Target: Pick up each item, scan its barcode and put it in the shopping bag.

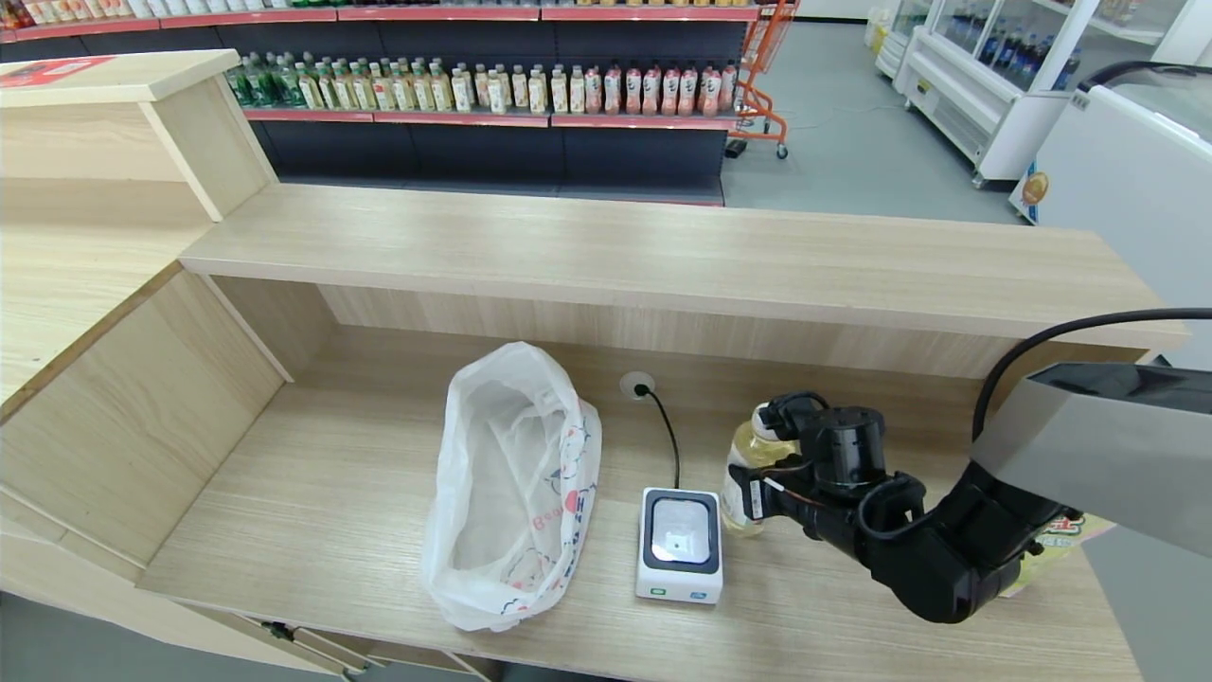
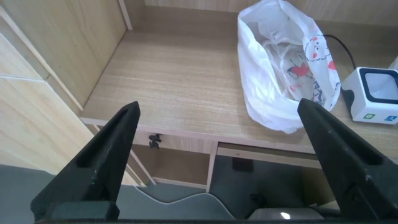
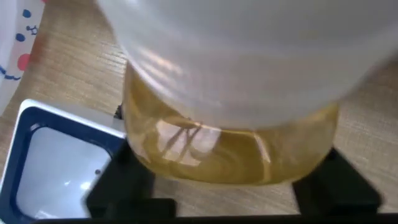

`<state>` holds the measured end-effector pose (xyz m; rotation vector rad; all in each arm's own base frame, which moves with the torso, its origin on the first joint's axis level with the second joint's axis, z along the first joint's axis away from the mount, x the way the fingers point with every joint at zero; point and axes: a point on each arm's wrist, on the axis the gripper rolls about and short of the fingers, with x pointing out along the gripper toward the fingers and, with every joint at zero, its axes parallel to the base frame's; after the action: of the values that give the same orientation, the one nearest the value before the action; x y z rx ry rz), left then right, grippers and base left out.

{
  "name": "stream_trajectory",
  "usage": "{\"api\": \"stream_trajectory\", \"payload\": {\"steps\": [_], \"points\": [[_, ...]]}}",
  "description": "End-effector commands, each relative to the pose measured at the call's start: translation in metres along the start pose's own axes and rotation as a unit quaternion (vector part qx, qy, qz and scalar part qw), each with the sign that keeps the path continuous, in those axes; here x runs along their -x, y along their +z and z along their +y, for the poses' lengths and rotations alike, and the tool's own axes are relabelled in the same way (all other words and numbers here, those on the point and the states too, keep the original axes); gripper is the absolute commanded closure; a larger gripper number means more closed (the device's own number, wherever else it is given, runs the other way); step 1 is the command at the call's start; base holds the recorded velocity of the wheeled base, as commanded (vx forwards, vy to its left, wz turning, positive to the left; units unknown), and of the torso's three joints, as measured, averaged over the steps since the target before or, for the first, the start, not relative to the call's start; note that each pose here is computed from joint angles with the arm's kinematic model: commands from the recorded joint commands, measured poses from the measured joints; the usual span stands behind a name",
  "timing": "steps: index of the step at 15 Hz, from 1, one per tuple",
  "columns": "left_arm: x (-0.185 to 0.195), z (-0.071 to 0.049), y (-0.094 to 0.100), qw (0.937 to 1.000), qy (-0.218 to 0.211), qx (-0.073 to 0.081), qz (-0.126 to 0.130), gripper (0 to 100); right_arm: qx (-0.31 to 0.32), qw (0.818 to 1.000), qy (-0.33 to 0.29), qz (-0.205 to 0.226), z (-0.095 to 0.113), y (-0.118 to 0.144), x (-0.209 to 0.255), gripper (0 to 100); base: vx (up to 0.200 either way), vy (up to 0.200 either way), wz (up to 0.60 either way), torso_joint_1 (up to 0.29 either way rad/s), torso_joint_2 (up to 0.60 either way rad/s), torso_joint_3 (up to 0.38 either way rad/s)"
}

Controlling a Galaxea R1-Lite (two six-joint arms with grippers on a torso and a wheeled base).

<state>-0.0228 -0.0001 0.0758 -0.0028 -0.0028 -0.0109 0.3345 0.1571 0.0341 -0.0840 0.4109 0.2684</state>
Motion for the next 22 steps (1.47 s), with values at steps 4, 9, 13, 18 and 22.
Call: {"api": "stream_trajectory", "payload": {"steps": [4, 9, 13, 18, 22], "points": [[0.000, 0.000, 0.000, 1.0000, 0.000, 0.000, 0.001, 0, 0.027, 0.999, 0.023, -0.021, -0.004, 0.007, -0.006, 100, 0.000, 0.000, 0.00, 0.000, 0.00, 0.000], [0.000, 0.000, 0.000, 1.0000, 0.000, 0.000, 0.000, 0, 0.051, 0.997, 0.030, -0.039, -0.008, 0.009, -0.008, 100, 0.000, 0.000, 0.00, 0.000, 0.00, 0.000], [0.000, 0.000, 0.000, 1.0000, 0.000, 0.000, 0.000, 0, 0.028, 0.993, 0.084, -0.081, -0.032, 0.042, 0.025, 100, 0.000, 0.000, 0.00, 0.000, 0.00, 0.000], [0.000, 0.000, 0.000, 1.0000, 0.000, 0.000, 0.000, 0, 0.012, 0.976, 0.209, -0.068, -0.064, 0.062, 0.064, 100, 0.000, 0.000, 0.00, 0.000, 0.00, 0.000], [0.000, 0.000, 0.000, 1.0000, 0.000, 0.000, 0.000, 0, -0.008, 0.935, 0.351, -0.045, -0.063, 0.070, 0.114, 100, 0.000, 0.000, 0.00, 0.000, 0.00, 0.000]]}}
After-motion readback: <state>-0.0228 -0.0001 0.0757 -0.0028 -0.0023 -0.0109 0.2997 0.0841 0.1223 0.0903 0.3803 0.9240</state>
